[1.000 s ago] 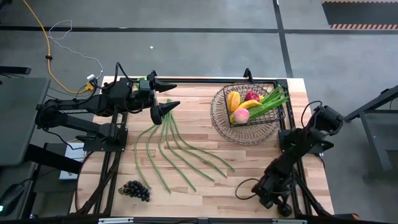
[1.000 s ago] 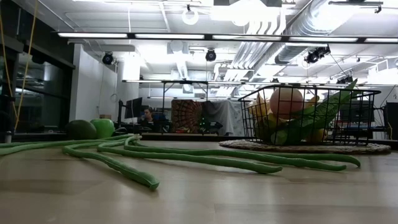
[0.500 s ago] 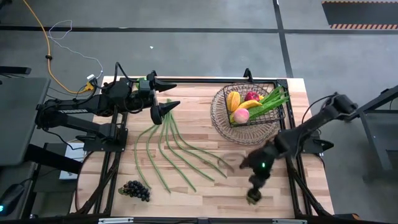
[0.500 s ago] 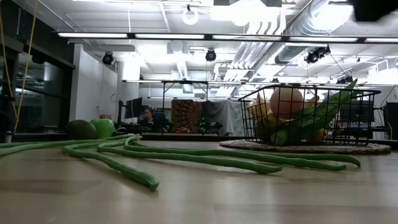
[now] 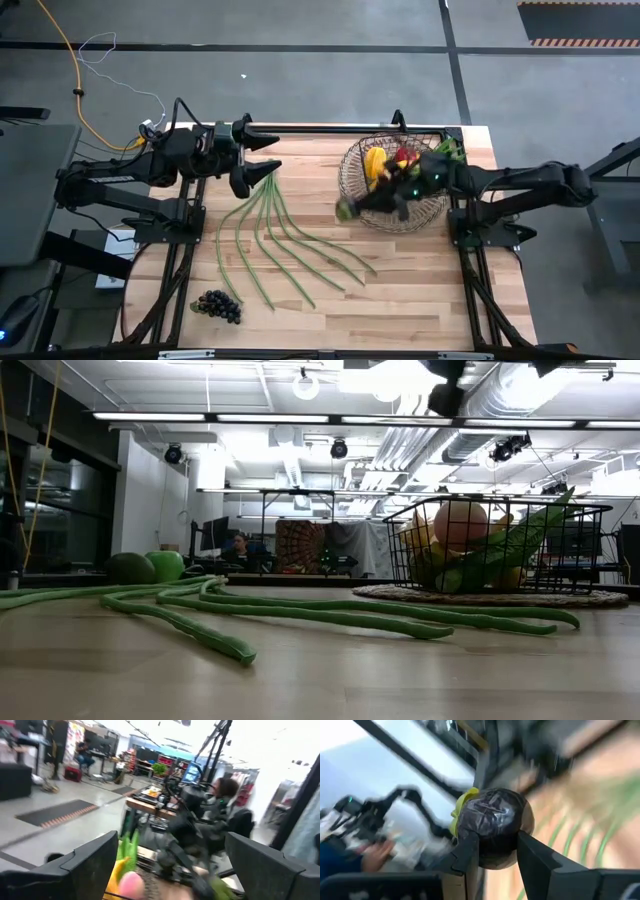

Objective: Build produce basket
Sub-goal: Put the dark purple mangosteen into the wire basket

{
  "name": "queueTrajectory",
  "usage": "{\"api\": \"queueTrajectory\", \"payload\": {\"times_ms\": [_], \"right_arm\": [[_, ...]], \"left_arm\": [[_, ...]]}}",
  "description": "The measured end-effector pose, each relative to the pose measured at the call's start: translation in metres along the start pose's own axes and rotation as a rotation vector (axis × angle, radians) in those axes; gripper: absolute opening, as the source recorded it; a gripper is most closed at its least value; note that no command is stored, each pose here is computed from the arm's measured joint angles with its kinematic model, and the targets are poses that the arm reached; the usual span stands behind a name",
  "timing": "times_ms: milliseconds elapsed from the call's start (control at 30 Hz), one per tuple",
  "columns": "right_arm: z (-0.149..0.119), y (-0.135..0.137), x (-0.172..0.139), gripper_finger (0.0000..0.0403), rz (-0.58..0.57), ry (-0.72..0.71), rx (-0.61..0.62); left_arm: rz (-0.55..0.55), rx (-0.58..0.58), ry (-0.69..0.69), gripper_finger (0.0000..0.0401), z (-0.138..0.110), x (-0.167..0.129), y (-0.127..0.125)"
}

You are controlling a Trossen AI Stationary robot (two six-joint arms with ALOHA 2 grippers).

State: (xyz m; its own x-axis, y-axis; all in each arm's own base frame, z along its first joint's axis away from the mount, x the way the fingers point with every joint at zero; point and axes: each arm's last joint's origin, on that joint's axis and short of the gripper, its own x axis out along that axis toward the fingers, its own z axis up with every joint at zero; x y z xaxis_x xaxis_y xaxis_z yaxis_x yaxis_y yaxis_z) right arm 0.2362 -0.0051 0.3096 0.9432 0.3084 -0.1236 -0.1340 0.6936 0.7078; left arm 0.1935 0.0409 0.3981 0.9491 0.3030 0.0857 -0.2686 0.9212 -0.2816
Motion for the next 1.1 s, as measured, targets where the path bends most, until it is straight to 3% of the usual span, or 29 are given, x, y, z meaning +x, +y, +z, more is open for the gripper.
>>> {"api": "queueTrajectory", "payload": {"times_ms": [200, 567, 933, 1000, 1100], "right_arm": [[0.031, -0.007, -0.011, 0.0101, -0.054, -0.268, -0.277], [0.051, -0.006, -0.019, 0.0101, -0.185, -0.341, -0.479], [0.062, 0.003, -0.023, 0.0101, -0.298, -0.288, -0.559], [0.062, 0.002, -0.023, 0.0101, -0.369, -0.268, -0.537], [0.062, -0.002, -0.028, 0.0101, -0.571, -0.224, -0.492]], "left_arm": [[-0.015, -0.110, 0.007, 0.0352, 0.000, 0.000, 0.000], [0.034, -0.090, 0.073, 0.0352, -0.007, -0.001, 0.002], [0.044, -0.015, 0.099, 0.0352, -0.010, -0.001, 0.003], [0.034, -0.001, 0.101, 0.0352, -0.010, -0.001, 0.003], [0.029, 0.017, 0.103, 0.0352, -0.010, -0.001, 0.003]]}}
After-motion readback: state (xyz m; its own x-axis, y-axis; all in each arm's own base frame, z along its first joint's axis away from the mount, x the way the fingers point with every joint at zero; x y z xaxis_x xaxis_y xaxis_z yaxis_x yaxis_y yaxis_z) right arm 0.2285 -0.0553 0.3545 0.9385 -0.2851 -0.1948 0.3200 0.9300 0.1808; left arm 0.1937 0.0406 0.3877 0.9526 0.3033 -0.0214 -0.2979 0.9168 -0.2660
